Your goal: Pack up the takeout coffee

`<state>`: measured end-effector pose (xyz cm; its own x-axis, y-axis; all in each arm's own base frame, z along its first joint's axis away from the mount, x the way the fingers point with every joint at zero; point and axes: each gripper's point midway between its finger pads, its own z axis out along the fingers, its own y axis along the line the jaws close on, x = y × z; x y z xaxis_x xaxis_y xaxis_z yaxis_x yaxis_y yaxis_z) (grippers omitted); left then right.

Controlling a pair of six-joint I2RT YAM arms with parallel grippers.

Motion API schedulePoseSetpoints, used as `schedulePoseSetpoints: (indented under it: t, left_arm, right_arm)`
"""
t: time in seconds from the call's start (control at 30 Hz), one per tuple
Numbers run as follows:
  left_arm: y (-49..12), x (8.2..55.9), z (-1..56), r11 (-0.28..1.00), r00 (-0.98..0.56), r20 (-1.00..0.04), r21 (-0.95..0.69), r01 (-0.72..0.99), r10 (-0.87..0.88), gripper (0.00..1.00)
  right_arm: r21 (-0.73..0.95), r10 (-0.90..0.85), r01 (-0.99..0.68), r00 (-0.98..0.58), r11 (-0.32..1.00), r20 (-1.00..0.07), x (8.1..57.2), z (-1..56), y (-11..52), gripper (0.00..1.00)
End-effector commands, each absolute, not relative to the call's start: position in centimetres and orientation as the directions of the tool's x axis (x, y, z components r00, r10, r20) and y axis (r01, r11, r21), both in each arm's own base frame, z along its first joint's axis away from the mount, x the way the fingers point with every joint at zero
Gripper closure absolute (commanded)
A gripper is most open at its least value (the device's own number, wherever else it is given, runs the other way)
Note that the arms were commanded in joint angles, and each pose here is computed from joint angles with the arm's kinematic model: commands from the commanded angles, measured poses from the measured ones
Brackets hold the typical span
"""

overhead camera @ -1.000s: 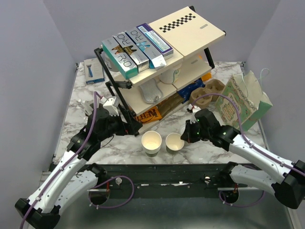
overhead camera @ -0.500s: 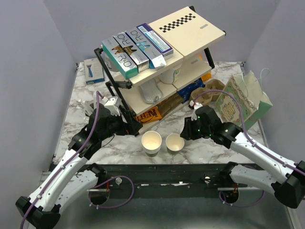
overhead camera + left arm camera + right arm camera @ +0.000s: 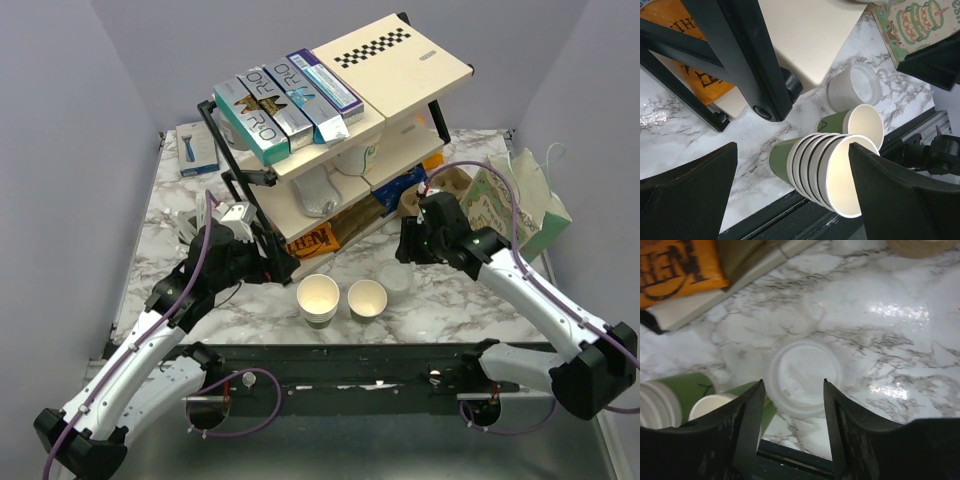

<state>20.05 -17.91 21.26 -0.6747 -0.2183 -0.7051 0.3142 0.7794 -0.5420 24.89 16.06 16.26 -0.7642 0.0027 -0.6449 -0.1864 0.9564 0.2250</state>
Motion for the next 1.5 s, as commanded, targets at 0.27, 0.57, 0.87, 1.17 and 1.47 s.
schedulePoseSetpoints:
  t: [0.27,0.57,0.87,1.17,1.47]
  left_arm:
    - [-17.9,20.3,20.9,0.788,-0.671,-0.711,-0.53,0.315,-0.21,0.01]
    - [-17.9,20.4,21.0,0.789,-0.67,-0.711,-0.53,0.31,-0.214,0.01]
    - [-17.6,20.7,20.7,0.801,-0.669,-0.708,-0.526,0.286,-0.226,0.01]
    - [-17.4,20.8,20.7,0.809,-0.665,-0.711,-0.519,0.275,-0.231,0.01]
    - [-17.2,20.9,21.0,0.812,-0.656,-0.716,-0.518,0.269,-0.24,0.01]
  right_arm:
    - [0.149,-0.015,-0.097,-0.879,0.984,-0.477,26.3,10.3,13.4,0.56]
    - [0.117,-0.015,-0.07,-0.912,0.991,-0.411,25.2,7.8,12.5,0.64]
    - [0.118,-0.011,-0.066,-0.909,0.991,-0.416,25.3,7.8,12.4,0.75]
    - [0.123,-0.015,-0.071,-0.914,0.99,-0.405,25.1,7.3,12.5,0.77]
    - [0.107,-0.014,-0.066,-0.904,0.992,-0.428,25.3,7.9,12.1,0.93]
